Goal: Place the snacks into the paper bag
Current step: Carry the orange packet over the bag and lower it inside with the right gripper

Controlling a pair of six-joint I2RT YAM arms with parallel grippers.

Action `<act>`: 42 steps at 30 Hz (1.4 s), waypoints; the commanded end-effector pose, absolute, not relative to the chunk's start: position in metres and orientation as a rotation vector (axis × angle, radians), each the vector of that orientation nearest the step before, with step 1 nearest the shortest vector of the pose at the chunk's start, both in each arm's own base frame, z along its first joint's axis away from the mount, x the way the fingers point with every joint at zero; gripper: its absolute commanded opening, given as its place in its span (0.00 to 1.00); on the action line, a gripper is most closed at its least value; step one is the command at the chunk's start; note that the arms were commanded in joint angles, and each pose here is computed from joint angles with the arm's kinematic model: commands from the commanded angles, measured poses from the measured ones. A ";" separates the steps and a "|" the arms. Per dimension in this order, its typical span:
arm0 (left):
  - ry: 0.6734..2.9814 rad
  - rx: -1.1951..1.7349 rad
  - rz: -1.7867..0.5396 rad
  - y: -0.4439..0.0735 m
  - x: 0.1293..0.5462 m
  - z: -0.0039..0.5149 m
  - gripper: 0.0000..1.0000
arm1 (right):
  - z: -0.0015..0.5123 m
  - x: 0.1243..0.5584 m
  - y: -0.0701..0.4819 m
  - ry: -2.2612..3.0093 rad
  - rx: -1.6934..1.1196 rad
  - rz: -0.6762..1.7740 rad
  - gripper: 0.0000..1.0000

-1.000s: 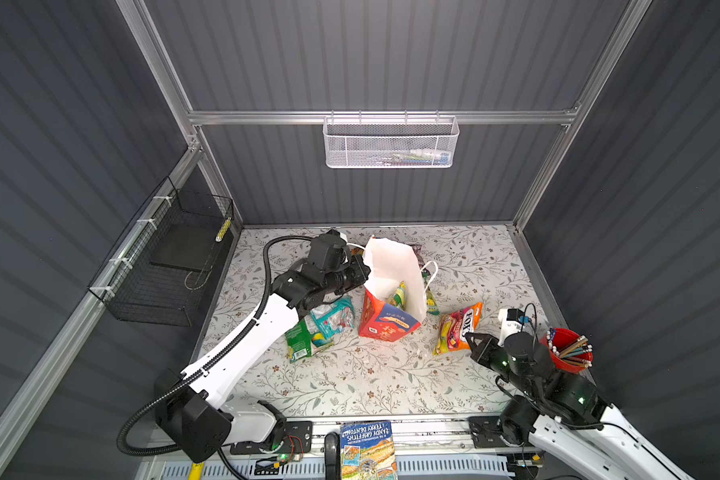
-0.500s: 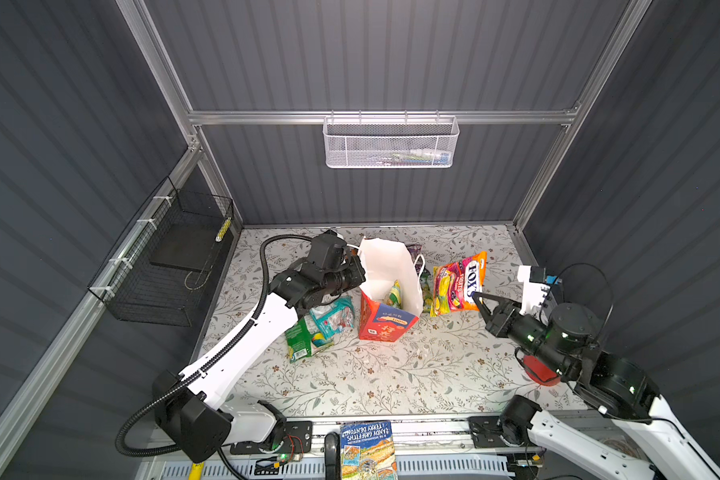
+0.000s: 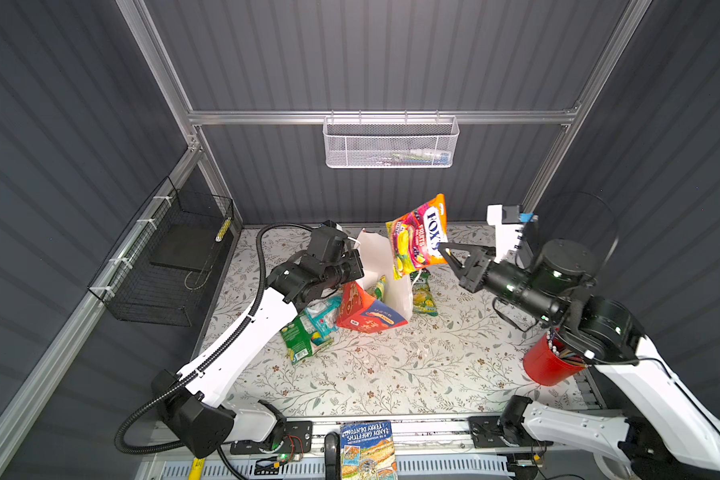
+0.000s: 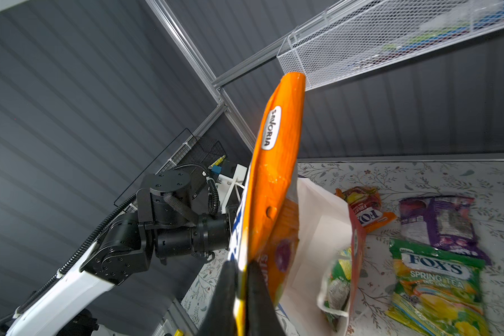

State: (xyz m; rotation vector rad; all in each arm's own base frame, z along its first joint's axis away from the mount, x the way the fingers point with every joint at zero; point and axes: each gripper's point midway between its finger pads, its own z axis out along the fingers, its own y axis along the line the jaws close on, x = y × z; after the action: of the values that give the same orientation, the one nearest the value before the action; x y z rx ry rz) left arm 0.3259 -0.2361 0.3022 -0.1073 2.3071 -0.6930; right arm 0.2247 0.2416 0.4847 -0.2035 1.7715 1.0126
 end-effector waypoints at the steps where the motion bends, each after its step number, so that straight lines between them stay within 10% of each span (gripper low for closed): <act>1: 2.285 -0.074 -0.643 -0.234 0.331 0.311 0.00 | 0.483 0.240 0.267 1.774 -0.269 0.966 0.00; 42: 2.257 -0.025 -0.728 -0.246 0.328 0.319 0.00 | 0.250 0.295 0.371 2.375 -0.552 0.737 0.00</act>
State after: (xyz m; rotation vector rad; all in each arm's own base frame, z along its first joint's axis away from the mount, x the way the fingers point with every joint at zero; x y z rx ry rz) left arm 0.3260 -0.2406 0.3019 -0.0603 2.3111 -0.6980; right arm 0.2932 0.3618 0.2373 -0.5217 2.4053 0.6771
